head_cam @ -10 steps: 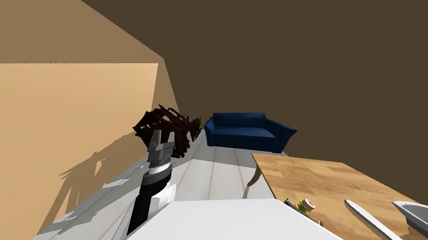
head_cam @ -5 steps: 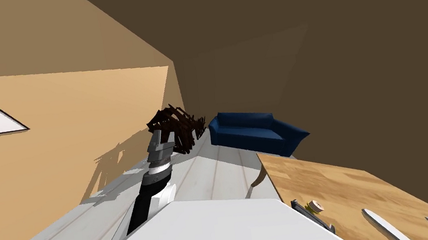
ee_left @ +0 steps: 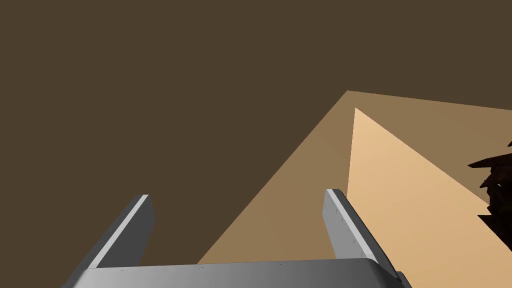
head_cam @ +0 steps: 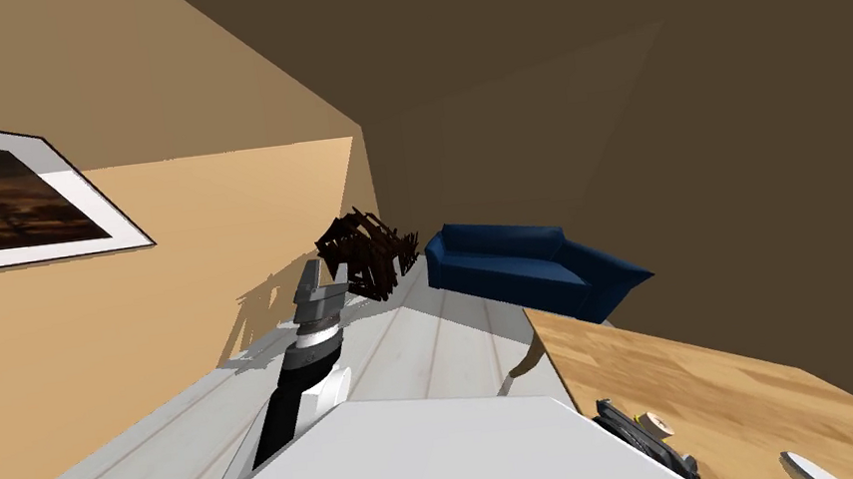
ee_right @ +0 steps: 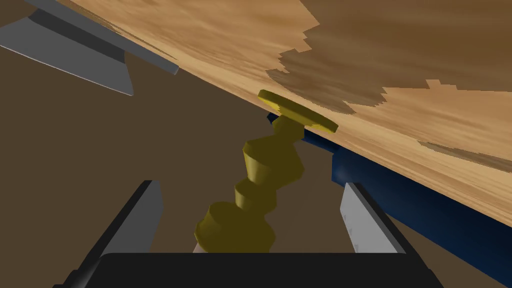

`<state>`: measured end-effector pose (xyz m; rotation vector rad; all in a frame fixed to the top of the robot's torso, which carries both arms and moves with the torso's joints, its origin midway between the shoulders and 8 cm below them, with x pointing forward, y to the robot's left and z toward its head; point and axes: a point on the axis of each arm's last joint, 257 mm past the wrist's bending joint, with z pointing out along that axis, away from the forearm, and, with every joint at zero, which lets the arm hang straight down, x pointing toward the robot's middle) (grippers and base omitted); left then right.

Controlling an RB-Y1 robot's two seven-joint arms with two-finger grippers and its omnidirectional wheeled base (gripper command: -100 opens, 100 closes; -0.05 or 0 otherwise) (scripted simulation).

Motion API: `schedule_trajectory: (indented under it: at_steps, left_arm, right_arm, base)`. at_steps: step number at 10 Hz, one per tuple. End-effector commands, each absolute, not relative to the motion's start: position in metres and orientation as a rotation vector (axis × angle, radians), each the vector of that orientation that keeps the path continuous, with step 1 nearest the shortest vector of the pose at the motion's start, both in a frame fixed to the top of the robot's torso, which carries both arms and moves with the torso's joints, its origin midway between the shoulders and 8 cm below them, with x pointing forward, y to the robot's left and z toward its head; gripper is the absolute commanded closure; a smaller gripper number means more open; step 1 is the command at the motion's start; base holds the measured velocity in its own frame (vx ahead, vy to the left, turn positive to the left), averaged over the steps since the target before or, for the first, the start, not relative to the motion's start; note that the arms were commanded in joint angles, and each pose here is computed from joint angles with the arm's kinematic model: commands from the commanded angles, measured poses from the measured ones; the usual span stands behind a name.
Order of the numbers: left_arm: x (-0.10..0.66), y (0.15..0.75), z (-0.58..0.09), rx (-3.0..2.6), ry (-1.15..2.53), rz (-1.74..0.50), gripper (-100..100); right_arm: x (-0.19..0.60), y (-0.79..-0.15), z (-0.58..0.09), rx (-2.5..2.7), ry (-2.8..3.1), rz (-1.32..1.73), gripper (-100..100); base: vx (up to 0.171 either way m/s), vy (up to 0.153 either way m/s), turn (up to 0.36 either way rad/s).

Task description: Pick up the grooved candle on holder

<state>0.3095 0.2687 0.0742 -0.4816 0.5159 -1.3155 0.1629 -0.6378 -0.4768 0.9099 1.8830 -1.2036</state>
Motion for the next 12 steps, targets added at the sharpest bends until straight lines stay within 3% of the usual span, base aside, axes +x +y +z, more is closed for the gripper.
schedule_trajectory:
  at_steps: [1,7,8,12]
  left_arm:
    - [0.310,0.269,0.074,-0.482,0.516,-1.315,0]
    - [0.309,0.269,0.074,-0.482,0.516,-1.315,0]
    - [0.309,0.269,0.074,-0.482,0.516,-1.315,0]
    - [0.309,0.269,0.074,-0.482,0.516,-1.315,0]
  right_arm:
    - [0.154,-0.654,-0.469,0.938,1.864,-1.250,-100]
    - [0.144,-0.682,-0.454,1.028,1.810,-1.311,-100]
    - [0.142,-0.682,-0.455,1.032,1.809,-1.311,100]
    - [0.143,-0.682,-0.455,1.034,1.808,-1.309,100]
  base:
    - [-0.076,0.062,0.199]
    - [-0.044,0.033,0.069]
    - [-0.003,0.004,0.012]
    - [0.000,0.000,0.000]
